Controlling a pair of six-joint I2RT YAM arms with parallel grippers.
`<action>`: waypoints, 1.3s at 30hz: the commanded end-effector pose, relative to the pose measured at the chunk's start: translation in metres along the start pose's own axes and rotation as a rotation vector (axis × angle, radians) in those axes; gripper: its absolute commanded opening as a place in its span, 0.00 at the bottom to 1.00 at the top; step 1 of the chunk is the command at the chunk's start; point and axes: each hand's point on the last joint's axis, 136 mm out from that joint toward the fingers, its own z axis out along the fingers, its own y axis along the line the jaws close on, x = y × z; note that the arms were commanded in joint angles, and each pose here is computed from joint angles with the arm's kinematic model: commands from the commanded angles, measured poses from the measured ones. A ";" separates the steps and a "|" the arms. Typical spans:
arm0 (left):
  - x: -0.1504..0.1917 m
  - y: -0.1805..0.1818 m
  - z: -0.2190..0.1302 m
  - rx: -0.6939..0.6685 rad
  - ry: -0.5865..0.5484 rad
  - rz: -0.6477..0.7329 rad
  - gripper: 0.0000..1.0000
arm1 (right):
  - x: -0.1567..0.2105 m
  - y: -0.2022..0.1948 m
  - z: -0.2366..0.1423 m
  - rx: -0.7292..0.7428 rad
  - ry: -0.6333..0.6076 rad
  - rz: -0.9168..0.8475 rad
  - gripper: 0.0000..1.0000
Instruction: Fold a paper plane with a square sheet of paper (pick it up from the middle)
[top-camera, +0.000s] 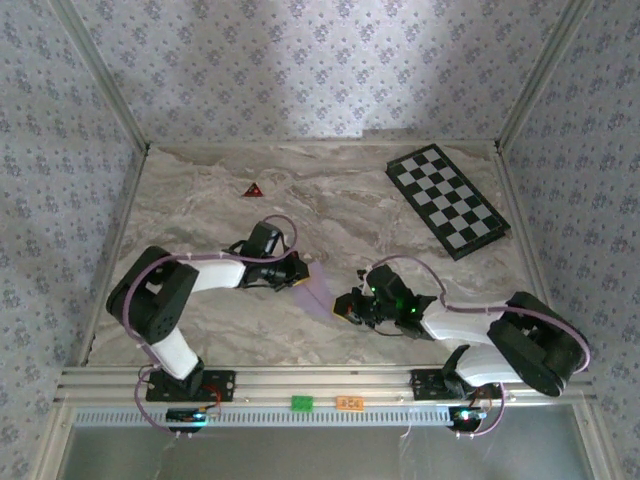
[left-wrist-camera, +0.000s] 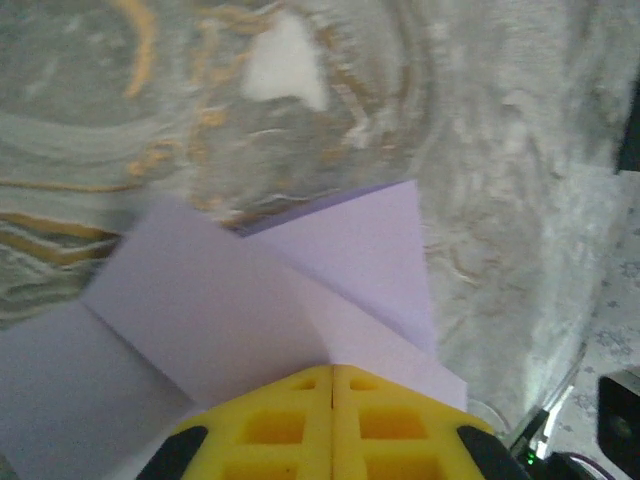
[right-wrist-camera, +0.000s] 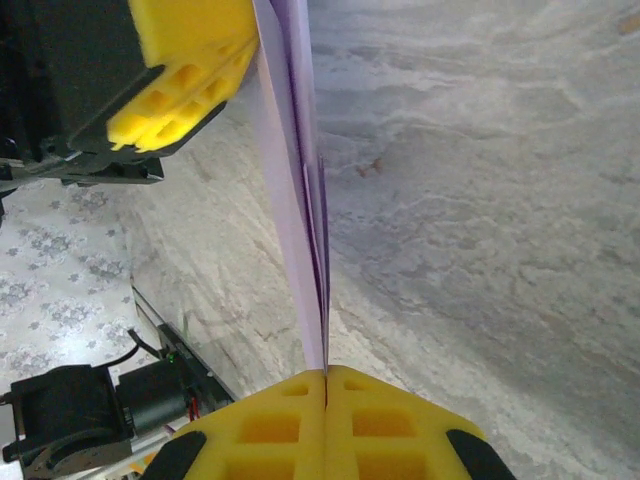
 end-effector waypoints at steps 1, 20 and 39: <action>-0.012 -0.041 -0.026 0.082 -0.046 0.059 0.19 | -0.002 0.001 -0.006 0.018 -0.010 -0.056 0.02; -0.014 -0.044 -0.074 -0.130 -0.194 0.167 0.63 | -0.061 0.009 -0.072 0.556 -0.130 -0.466 0.03; -0.027 0.021 -0.146 -0.184 -0.373 -0.011 0.69 | -0.084 0.016 -0.087 1.316 -0.163 -0.915 0.01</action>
